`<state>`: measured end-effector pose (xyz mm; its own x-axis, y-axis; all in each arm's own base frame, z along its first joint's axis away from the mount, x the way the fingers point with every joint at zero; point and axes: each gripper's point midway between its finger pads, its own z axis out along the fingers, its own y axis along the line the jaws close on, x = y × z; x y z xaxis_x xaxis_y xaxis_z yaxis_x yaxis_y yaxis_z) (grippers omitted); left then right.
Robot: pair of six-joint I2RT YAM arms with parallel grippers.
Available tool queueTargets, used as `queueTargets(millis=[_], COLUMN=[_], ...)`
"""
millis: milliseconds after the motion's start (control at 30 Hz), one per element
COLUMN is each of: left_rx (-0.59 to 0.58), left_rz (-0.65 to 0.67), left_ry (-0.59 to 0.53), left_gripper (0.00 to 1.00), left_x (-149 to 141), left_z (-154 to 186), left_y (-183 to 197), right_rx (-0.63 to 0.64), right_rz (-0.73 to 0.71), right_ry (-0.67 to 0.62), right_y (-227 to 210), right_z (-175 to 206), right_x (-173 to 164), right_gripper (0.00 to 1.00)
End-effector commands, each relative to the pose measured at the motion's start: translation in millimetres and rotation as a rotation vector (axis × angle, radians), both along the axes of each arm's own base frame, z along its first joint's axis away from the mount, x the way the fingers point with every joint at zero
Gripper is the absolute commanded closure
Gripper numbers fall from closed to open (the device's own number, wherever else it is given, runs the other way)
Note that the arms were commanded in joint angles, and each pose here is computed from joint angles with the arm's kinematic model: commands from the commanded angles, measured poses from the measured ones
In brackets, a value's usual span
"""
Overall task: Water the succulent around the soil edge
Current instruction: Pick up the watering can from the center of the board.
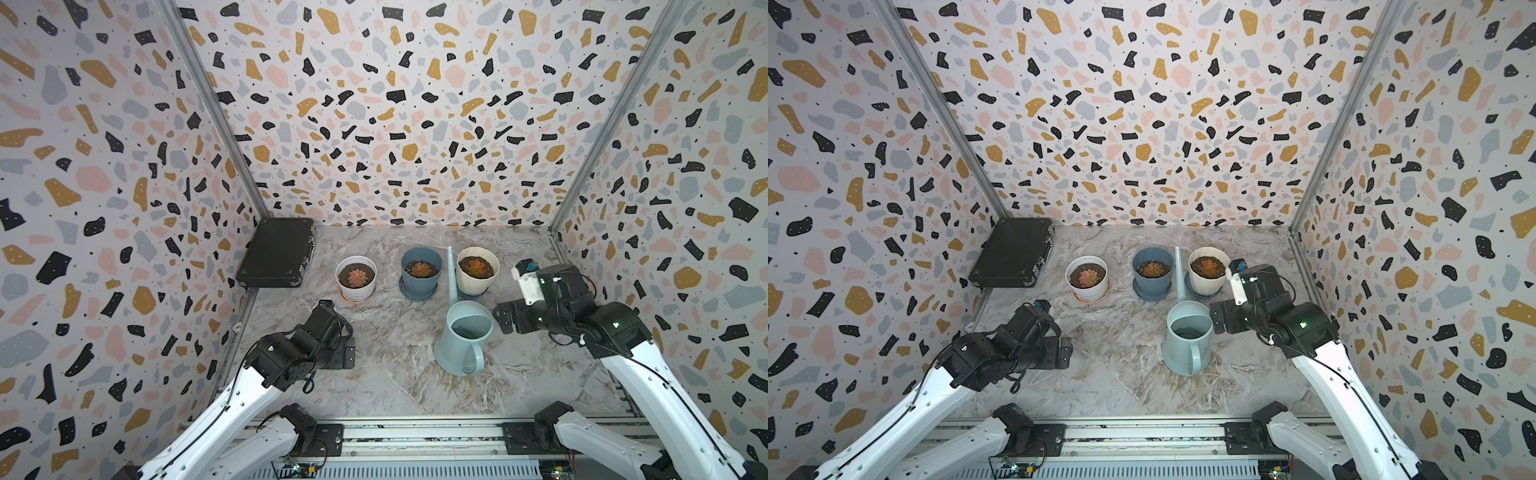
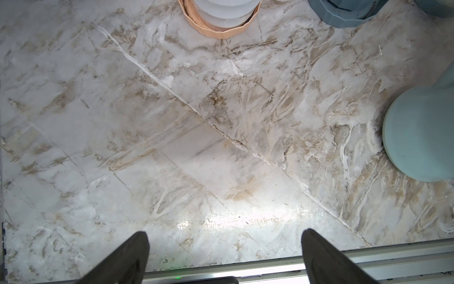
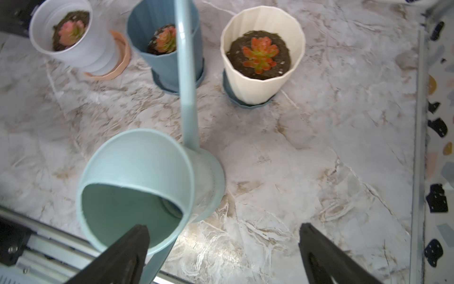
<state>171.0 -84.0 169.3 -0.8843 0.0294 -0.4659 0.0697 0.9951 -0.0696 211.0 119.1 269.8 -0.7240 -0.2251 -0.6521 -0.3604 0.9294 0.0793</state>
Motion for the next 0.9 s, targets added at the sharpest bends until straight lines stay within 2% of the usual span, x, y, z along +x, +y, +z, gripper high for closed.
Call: queueTargets(millis=[0, 167, 267, 433, 867], left_rx=[0.004, 0.010, 0.017, 0.023, 0.020], left_rz=[0.010, 0.007, 0.001, 0.000, -0.003], left_ry=[-0.020, -0.014, -0.016, -0.023, -0.020], left_gripper=[0.01, 0.01, 0.01, 0.01, 0.00], left_x=[4.8, 6.9, 9.8, 12.3, 11.7], left_z=[3.8, 0.4, 0.8, 2.2, -1.7], left_y=[-0.5, -2.1, -3.6, -4.0, -4.6], right_rx=[-0.022, 0.012, -0.031, -0.117, -0.086], right_rz=[-0.036, -0.001, 0.040, 0.110, 0.075], right_ry=[-0.032, 0.009, 0.024, 0.006, 0.042], right_y=[-13.6, -9.1, 2.1, 29.9, 42.8], right_z=[5.3, -0.6, -10.4, -27.0, -53.9], right_x=[-24.6, -53.5, -60.3, -64.4, -64.7], right_gripper=[0.00, 0.00, 0.00, 0.00, 0.00])
